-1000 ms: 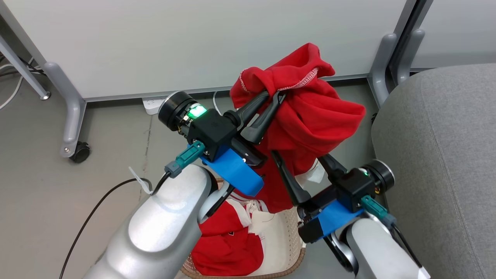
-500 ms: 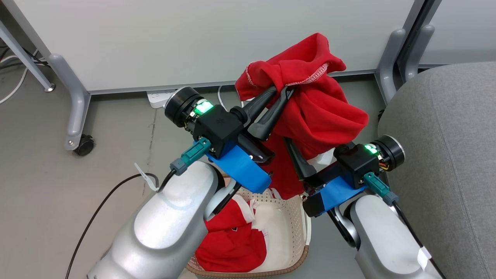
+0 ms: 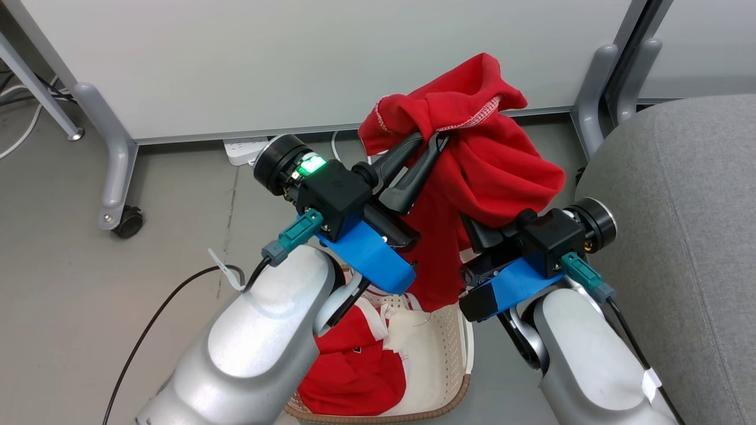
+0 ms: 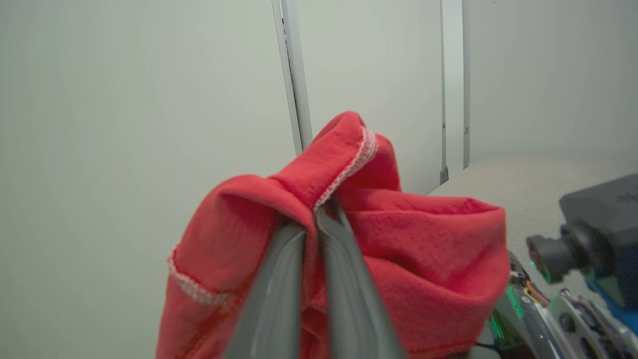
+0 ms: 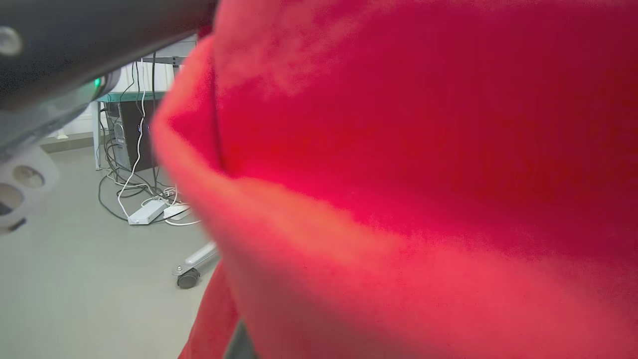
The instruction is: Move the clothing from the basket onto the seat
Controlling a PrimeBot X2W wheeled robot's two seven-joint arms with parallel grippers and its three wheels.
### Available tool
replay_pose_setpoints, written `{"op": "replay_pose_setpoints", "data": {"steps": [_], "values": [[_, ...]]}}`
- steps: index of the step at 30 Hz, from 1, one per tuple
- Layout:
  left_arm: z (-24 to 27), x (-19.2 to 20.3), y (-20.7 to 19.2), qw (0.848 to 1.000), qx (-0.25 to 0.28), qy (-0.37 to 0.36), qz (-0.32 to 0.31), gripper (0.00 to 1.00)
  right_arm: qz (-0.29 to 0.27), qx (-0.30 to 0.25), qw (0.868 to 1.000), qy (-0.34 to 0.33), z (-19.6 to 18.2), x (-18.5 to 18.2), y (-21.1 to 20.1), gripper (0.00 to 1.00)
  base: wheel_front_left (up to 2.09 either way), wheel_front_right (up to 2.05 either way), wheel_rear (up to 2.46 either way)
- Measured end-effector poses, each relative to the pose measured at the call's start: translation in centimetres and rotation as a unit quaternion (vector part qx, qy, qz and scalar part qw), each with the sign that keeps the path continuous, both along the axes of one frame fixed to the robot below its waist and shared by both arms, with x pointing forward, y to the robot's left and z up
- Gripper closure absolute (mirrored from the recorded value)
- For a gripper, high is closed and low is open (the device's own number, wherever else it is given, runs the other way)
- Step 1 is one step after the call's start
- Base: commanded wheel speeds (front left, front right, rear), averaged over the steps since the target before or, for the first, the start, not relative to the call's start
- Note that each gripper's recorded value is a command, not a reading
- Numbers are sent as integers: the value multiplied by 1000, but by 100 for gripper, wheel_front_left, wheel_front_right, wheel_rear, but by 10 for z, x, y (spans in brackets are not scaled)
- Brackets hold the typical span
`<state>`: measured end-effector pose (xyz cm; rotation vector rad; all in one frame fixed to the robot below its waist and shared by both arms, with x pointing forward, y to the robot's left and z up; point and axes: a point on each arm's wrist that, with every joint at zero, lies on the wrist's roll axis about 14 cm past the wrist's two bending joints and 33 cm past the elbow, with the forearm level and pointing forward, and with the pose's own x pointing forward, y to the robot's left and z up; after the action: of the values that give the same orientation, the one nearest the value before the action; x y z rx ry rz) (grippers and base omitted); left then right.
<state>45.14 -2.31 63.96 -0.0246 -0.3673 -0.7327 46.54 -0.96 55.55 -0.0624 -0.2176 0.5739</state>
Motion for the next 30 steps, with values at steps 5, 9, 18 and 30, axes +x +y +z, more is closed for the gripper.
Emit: {"op": "replay_pose_setpoints", "data": {"steps": [5, 9, 18, 30], "values": [[0, 0, 0, 1000, -1, 0, 1, 100, 0, 2, 1000, 0, 1, -1, 0, 100, 0, 0, 0], [0, 1, -1, 1000, -1, 0, 0, 100, 0, 2, 1000, 0, 1, -1, 0, 100, 0, 0, 0], [-2, 1, -1, 1000, -1, 2, 0, 100, 1, 3, 1000, 2, 0, -2, -1, 100, 0, 0, 0], [-2, 2, -1, 1000, -2, 2, 2, 0, 2, 5, 1000, 6, -1, -3, -1, 100, 0, 0, 0]]}}
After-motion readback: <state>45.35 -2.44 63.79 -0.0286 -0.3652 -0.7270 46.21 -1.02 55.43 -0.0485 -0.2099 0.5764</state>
